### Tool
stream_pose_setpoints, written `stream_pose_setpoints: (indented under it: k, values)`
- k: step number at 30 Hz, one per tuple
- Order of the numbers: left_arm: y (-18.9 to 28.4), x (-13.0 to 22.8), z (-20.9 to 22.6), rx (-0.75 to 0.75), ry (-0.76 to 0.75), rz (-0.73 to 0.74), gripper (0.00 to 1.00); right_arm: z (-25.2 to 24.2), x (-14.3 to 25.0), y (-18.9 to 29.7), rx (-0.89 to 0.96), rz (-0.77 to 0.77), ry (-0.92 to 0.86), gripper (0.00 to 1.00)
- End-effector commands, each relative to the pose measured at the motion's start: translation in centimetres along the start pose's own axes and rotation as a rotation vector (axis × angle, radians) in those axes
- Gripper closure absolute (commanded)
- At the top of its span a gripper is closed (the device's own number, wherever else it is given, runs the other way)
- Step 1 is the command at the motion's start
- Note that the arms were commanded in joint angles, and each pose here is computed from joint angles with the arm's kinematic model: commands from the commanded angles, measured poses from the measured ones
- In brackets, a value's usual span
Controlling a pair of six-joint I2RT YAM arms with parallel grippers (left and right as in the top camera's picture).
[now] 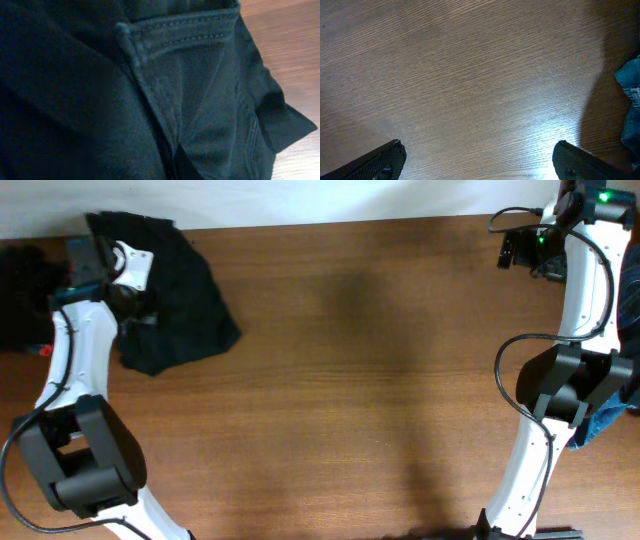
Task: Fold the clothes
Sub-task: 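Drag the trousers left onto the dark clothes pile with the left gripper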
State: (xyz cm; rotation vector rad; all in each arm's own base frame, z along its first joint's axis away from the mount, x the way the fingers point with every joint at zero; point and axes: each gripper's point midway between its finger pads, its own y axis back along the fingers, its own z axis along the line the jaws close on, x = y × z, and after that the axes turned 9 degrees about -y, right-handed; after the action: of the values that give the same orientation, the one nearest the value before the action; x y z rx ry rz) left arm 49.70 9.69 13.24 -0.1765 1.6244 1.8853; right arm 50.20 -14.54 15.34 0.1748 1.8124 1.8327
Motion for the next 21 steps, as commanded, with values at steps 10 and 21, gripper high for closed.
stream_pose_setpoints:
  k: [10,21]
  values:
    - [12.0,-6.0,9.9,-0.328,-0.1,-0.123,1.0,-0.1,-0.5,1.3,-0.006,-0.03,-0.005,0.01]
    - [10.1,-2.0,15.1,-0.337,-0.088,-0.094,1.0,-0.1,-0.5,1.3,-0.006,-0.03,-0.005,0.01]
